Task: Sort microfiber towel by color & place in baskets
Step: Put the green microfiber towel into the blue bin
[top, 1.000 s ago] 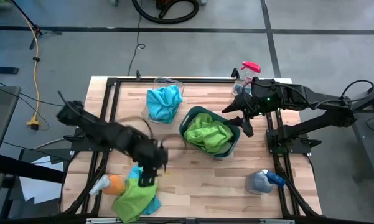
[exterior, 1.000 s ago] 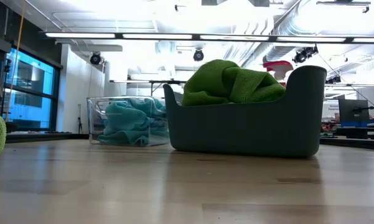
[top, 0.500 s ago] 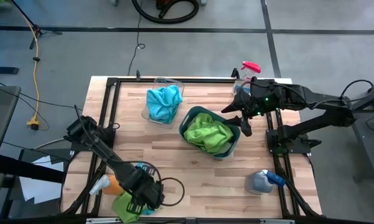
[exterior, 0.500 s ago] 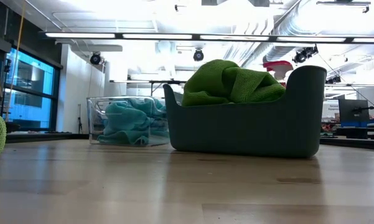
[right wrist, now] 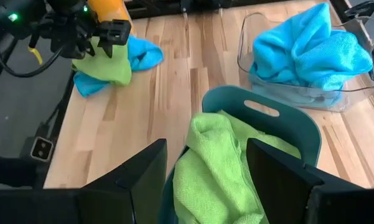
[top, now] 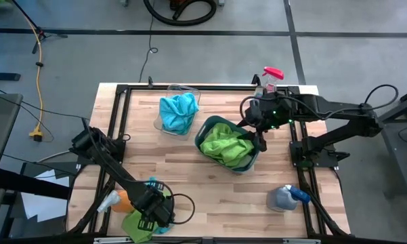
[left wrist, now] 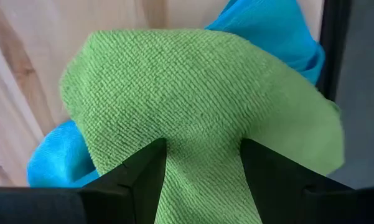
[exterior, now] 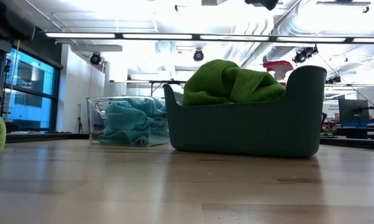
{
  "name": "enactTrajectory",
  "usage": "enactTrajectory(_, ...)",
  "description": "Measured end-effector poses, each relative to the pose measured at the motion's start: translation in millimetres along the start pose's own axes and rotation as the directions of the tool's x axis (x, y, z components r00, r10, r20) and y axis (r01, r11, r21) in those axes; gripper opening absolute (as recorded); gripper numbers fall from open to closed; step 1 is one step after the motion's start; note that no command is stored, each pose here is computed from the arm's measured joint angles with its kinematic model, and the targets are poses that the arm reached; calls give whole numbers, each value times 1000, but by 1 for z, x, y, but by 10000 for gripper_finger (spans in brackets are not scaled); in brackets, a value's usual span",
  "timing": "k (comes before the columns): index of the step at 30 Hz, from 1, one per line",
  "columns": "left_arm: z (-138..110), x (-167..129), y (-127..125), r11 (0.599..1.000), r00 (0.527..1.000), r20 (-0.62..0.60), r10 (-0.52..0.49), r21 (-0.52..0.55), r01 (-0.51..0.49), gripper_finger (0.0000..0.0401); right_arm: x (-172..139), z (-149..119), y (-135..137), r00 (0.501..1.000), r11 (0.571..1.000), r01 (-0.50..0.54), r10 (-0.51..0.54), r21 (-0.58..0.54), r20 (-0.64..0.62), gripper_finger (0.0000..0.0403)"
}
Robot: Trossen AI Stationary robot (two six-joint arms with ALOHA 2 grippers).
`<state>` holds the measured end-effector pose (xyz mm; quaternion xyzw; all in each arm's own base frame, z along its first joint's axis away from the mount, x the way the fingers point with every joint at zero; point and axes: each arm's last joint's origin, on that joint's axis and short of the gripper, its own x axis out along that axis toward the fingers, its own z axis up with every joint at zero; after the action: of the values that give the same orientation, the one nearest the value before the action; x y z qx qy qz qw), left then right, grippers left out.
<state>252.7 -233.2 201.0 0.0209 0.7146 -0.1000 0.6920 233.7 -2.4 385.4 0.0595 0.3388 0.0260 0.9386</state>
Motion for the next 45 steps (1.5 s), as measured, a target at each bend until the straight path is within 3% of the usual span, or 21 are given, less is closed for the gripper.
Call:
enactTrajectory(5, -2, 8, 2, 1000, 1000, -4, 5, -7, -5, 194, 1, 0, 0, 1000, 1000, 0, 0, -16, -3, 218)
enactTrajectory(7, -3, 9, 4, 1000, 1000, -5, 20, -8, -20, 176, 1, 0, 0, 1000, 1000, 0, 0, -20, -3, 218)
enactTrajectory(9, -2, 9, 3, 1000, 1000, -2, 17, -8, -17, 134, 1, 0, 0, 1000, 1000, 0, 0, -21, -3, 218)
enactTrajectory(12, -2, 9, 4, 1000, 1000, -19, -18, -16, 18, 34, 1, 0, 0, 1000, 999, 0, 0, -33, -3, 218)
enactTrajectory(15, -2, 4, 5, 998, 999, -14, -39, -40, 38, 14, 1, 0, 0, 1000, 999, 0, 0, -35, -2, 218)
enactTrajectory(19, -9, -19, 6, 996, 996, 46, -81, -42, 83, 3, 1, 0, 0, 1000, 999, 0, 0, -35, -2, 218)
enactTrajectory(24, -21, -86, 16, 982, 954, 235, -188, 21, 188, 1, 1, 0, 0, 1000, 999, 0, 0, -36, -1, 218)
enactTrajectory(28, -35, -146, 38, 973, 871, 450, -196, -21, 230, 1, 1, 2, 0, 1000, 999, -1, 2, -37, 17, 218)
enactTrajectory(33, -47, -209, 69, 976, 722, 686, -90, -84, 201, 0, 1, 5, 0, 999, 999, -3, 4, -39, 48, 218)
enactTrajectory(39, -48, -263, 99, 990, 525, 840, 137, -137, -39, 0, -2, 8, 1, 996, 1000, -8, 9, -1, 91, 218)
enactTrajectory(45, -42, -293, 123, 929, 286, 897, 338, -268, -255, 0, -16, 17, 4, 974, 997, -61, 51, 39, 220, 218)
